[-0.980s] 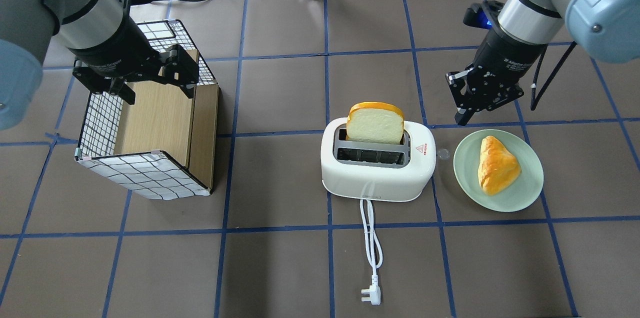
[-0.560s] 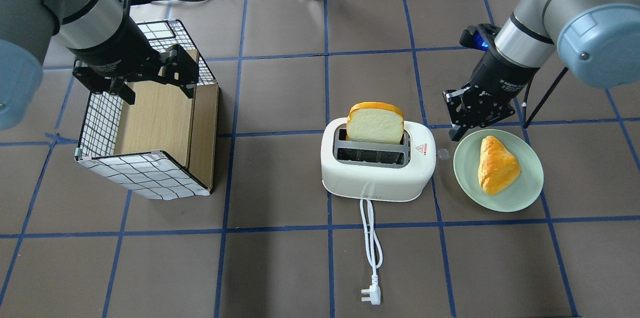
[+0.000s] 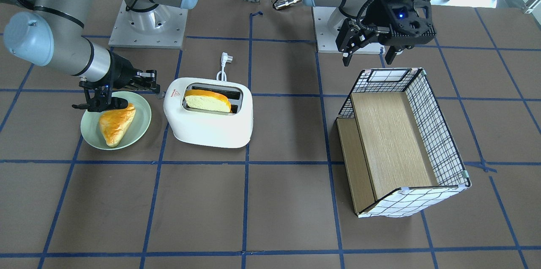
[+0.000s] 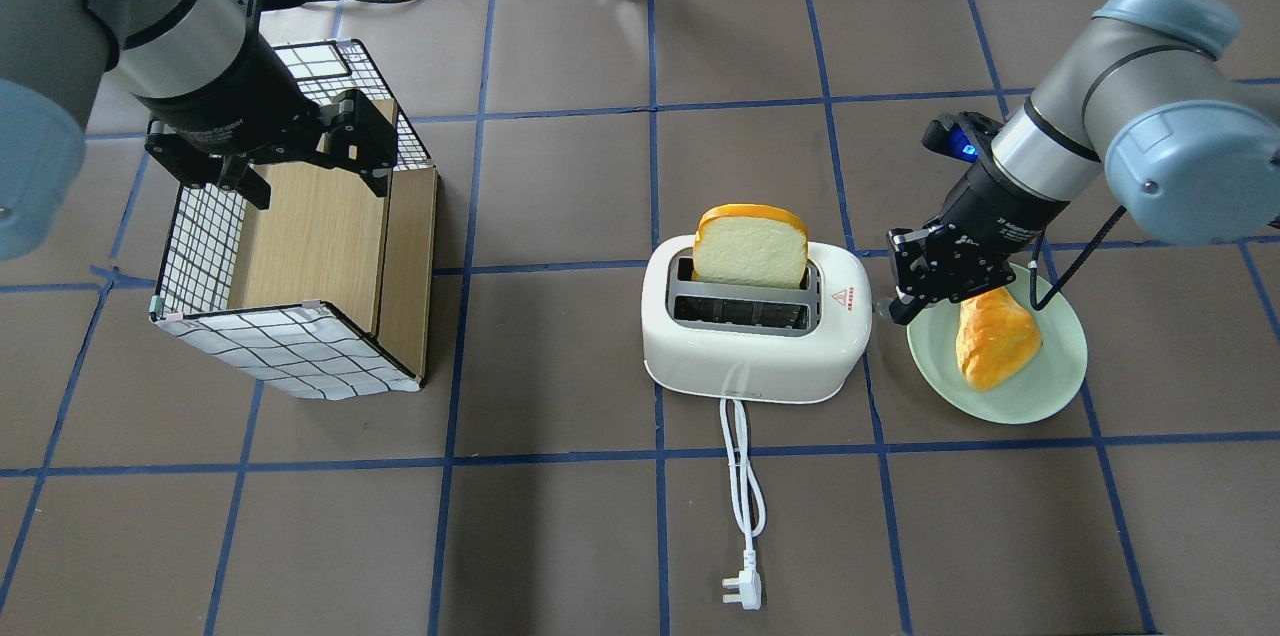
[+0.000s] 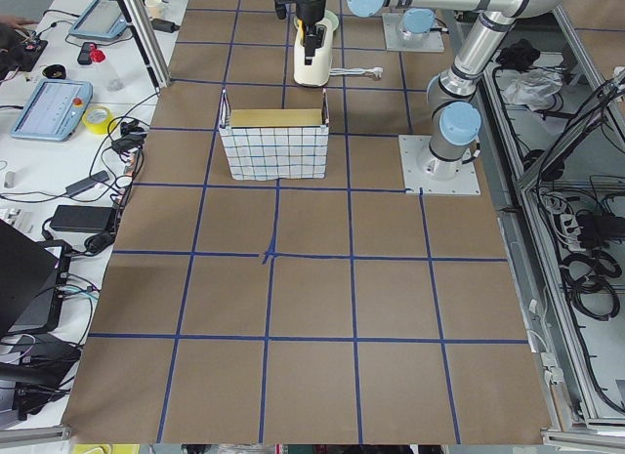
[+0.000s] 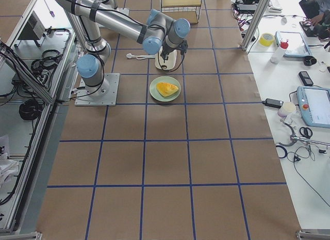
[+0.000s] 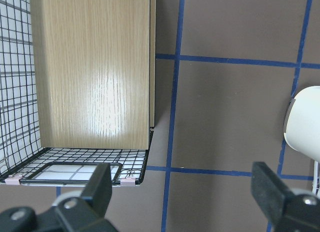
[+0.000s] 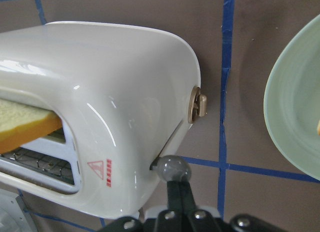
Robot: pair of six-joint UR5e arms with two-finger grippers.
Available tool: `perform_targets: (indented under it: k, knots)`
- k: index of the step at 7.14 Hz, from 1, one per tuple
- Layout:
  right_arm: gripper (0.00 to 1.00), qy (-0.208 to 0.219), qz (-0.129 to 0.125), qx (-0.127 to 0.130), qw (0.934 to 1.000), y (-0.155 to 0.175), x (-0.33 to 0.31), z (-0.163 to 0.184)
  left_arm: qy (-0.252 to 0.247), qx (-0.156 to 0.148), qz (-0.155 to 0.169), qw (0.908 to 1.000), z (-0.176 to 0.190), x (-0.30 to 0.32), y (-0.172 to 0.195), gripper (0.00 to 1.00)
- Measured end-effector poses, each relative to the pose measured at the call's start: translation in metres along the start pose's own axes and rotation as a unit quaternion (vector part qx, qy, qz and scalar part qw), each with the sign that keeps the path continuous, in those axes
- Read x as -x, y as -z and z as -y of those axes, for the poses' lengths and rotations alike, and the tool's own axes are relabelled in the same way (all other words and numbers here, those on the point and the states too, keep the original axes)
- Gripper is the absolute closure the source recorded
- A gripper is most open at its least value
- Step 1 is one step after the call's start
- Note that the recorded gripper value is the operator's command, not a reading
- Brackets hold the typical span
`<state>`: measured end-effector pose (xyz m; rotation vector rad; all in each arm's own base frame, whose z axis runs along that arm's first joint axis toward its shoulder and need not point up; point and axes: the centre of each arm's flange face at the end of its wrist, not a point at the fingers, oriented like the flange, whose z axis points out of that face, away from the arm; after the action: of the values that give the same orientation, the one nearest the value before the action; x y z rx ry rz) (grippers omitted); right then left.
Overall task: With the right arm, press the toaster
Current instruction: 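Press the toaster lever down with the right gripper, lowering the bread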
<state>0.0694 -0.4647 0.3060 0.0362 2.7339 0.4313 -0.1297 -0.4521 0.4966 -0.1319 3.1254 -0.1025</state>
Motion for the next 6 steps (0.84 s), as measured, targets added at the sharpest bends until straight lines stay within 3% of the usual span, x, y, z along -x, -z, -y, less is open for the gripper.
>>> perform_targets:
  k: [6]
  knots:
    - [1.00,0.023,0.006,-0.001,0.9997,-0.012,-0.007,0.013,0.000,0.000,0.000,1.0000,0.000,0.000,0.000,0.00]
